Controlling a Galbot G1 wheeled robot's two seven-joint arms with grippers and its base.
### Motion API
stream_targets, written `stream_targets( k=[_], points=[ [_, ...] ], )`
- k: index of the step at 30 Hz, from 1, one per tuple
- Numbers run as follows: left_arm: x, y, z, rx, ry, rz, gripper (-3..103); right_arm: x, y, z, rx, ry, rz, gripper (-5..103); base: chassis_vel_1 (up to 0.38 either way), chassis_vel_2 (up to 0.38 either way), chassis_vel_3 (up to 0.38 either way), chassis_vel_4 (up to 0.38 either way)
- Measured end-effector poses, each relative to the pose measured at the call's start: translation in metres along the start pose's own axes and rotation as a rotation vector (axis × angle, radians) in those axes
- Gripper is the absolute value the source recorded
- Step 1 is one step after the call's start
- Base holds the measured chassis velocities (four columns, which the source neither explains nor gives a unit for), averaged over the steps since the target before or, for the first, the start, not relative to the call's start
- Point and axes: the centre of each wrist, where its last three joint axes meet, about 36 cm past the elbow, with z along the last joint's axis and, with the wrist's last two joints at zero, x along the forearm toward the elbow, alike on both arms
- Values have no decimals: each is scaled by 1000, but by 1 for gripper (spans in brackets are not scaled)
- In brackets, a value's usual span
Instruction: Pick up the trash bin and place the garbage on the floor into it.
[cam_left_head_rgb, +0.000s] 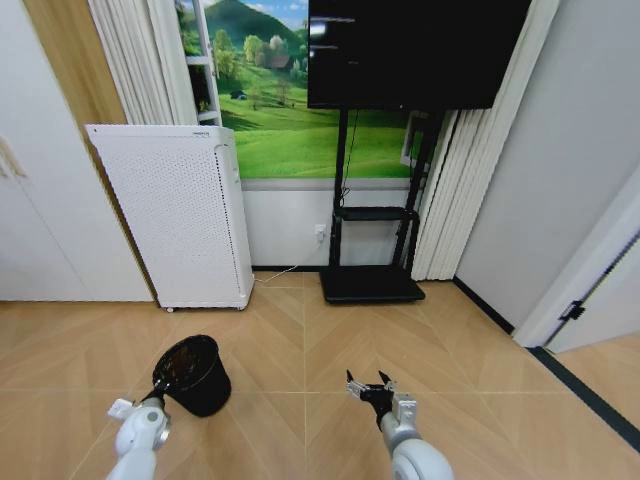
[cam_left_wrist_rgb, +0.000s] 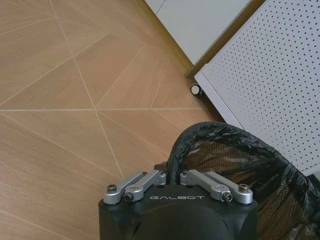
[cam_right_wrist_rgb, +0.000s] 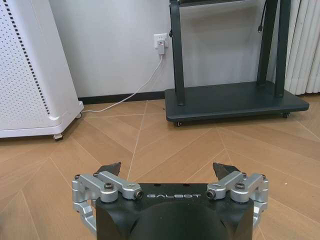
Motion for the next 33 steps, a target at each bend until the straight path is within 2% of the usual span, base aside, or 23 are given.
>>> stream_targets(
  k=[3,4,5,7,8,10,11,12,14,16,17,19,20,22,23,26,27,29,30,32,33],
  points=[
    [-2,0,1,-10,-4,-5,4,0,0,1,0,-2,-1,100,0,0,0,0],
    [-3,-1,1,-14,-6,-3,10,0,0,1,0,-3,-2,100,0,0,0,0],
    [-3,-1,1,-14,-6,-3,10,0,0,1,0,-3,-2,100,0,0,0,0],
    [-6,-1,2,-32,-12,0,20,0,0,3,-2,-4,-4,100,0,0,0,0],
    [-6,-1,2,-32,-12,0,20,0,0,3,-2,-4,-4,100,0,0,0,0],
    [-8,-3,2,-46,-16,4,31,0,0,4,-3,-3,-4,100,0,0,0,0],
    [-8,-3,2,-46,-16,4,31,0,0,4,-3,-3,-4,100,0,0,0,0],
    [-9,-5,2,-48,-19,6,42,-1,0,5,-3,-2,-4,100,0,0,0,0],
    [-9,-6,2,-51,-22,9,42,-1,0,6,-3,-1,-4,100,0,0,0,0],
    [-11,-8,-1,-67,-39,17,53,-1,1,7,-3,0,-6,100,0,0,0,0],
    [-11,-8,-1,-67,-39,17,53,-1,1,7,-3,0,-6,100,0,0,0,0],
    [-11,-10,-3,-82,-51,29,64,-2,1,8,-3,1,-7,100,0,0,0,0],
    [-11,-10,-3,-82,-51,29,64,-2,1,8,-3,1,-7,100,0,0,0,0],
    [-9,-14,-8,-98,-69,51,74,-3,1,9,-2,2,-6,100,0,0,0,0],
    [-9,-14,-8,-98,-69,51,74,-3,1,9,-2,2,-6,100,0,0,0,0],
    [2,-25,-13,-173,-133,125,90,-3,1,9,-2,0,-6,100,0,0,0,0],
    [2,-25,-13,-173,-133,125,90,-3,1,9,-2,0,-6,100,0,0,0,0],
    [15,-33,-13,-222,-165,174,98,-3,1,8,-3,-2,-5,100,0,0,0,0],
    [15,-33,-13,-222,-165,174,98,-3,1,8,-3,-2,-5,100,0,0,0,0],
    [28,-42,-11,-270,-195,217,100,-3,1,7,-8,-5,-4,100,0,0,0,0],
    [28,-42,-11,-270,-195,217,100,-3,1,7,-8,-5,-4,100,0,0,0,0]
  ],
)
